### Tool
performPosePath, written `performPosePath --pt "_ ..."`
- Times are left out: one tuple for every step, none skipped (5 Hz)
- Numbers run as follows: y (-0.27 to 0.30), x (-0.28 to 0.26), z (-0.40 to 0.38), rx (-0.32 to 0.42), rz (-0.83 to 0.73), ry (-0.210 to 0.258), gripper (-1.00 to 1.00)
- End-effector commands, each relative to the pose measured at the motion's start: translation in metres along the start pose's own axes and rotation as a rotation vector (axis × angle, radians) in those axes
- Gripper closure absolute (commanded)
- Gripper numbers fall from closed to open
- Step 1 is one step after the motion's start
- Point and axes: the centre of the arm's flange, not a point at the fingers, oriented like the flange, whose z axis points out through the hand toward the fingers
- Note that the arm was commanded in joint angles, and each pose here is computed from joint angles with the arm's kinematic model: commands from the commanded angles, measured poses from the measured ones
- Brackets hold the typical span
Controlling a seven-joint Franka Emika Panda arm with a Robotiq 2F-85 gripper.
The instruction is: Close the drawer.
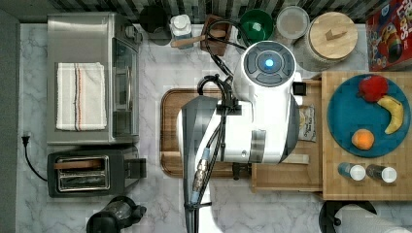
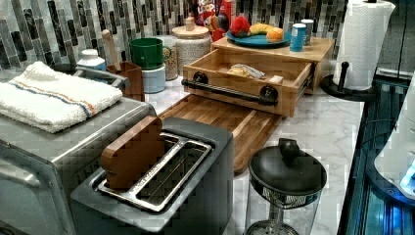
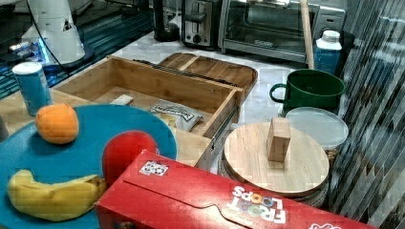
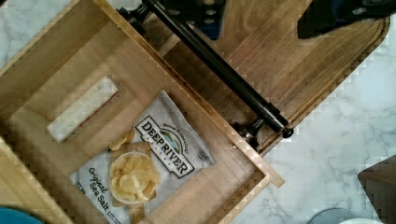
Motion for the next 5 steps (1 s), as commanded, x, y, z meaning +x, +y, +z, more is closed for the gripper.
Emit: performPosePath --pt "0.0 0.001 0.001 0.0 -0.012 0.0 1.0" --pt "0.0 0.001 0.001 0.0 -0.012 0.0 1.0" --pt "-0.016 -0.028 0.02 -0.011 -0.164 0.06 -1.0" --pt "-0.038 -0.053 0.033 0.009 -0.31 0.051 -1.0" --pt "-0.046 -0.073 0.045 0.042 -0.423 0.048 -1.0"
